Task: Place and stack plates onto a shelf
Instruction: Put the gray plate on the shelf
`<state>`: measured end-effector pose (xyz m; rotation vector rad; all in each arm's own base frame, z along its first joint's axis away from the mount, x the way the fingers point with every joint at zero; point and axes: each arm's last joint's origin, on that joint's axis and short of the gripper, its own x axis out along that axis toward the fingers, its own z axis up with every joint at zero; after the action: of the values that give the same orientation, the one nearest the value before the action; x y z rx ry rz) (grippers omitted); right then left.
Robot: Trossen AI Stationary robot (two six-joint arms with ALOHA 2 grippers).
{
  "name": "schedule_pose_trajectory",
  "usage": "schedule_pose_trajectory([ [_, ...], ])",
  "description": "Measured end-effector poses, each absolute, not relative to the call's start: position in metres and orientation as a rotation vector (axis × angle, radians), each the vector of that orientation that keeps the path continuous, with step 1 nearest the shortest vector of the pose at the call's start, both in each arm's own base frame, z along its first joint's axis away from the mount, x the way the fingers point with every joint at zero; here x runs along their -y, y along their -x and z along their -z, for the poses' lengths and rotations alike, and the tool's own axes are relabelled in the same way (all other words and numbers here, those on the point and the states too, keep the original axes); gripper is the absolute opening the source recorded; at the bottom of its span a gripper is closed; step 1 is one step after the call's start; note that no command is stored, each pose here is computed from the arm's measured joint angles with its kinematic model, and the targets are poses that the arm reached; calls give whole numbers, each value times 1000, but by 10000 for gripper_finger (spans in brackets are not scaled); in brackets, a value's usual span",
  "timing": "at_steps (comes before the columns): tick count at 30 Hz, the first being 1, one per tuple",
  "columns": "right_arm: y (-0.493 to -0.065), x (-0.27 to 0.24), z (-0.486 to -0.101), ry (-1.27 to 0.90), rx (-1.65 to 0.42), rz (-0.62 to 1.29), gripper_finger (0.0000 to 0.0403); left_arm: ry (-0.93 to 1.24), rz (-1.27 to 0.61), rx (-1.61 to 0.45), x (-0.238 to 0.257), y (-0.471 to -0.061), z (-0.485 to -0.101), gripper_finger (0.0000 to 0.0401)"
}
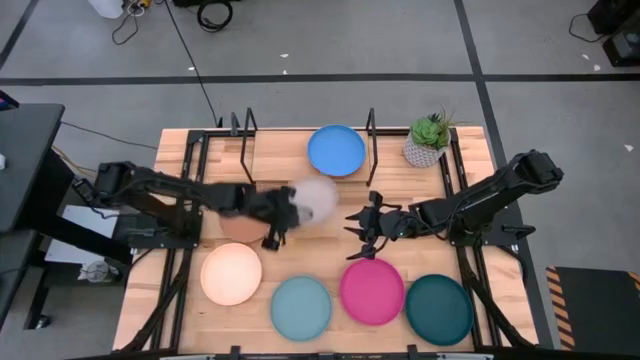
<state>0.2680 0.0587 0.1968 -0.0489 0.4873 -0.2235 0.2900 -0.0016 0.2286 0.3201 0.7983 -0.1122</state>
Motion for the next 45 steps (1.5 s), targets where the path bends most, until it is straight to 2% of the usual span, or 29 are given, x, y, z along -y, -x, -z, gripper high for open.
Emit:
schedule_pose_trajectory([
  [5, -262, -57, -187, 35, -442, 219, 130, -205, -147, -819, -57, -280, -235, 15],
  [10, -260, -56, -181, 30, -414, 216, 130, -199, -303, -863, -94, -276, -228, 15],
  [19, -259, -54, -179, 36, -400, 221, 130, -146, -360, -1003, -122, -273, -198, 15],
  [39, -259, -54, -180, 40, -398, 211, 130, -188, -333, -1096, -119, -279, -178, 16],
  [42, -259, -54, -180, 37, -398, 203, 130, -188, -359, -1098, -120, -279, -178, 29],
  [45, -260, -54, -180, 33, -394, 201, 130, -186, -370, -1094, -120, -279, -179, 64],
])
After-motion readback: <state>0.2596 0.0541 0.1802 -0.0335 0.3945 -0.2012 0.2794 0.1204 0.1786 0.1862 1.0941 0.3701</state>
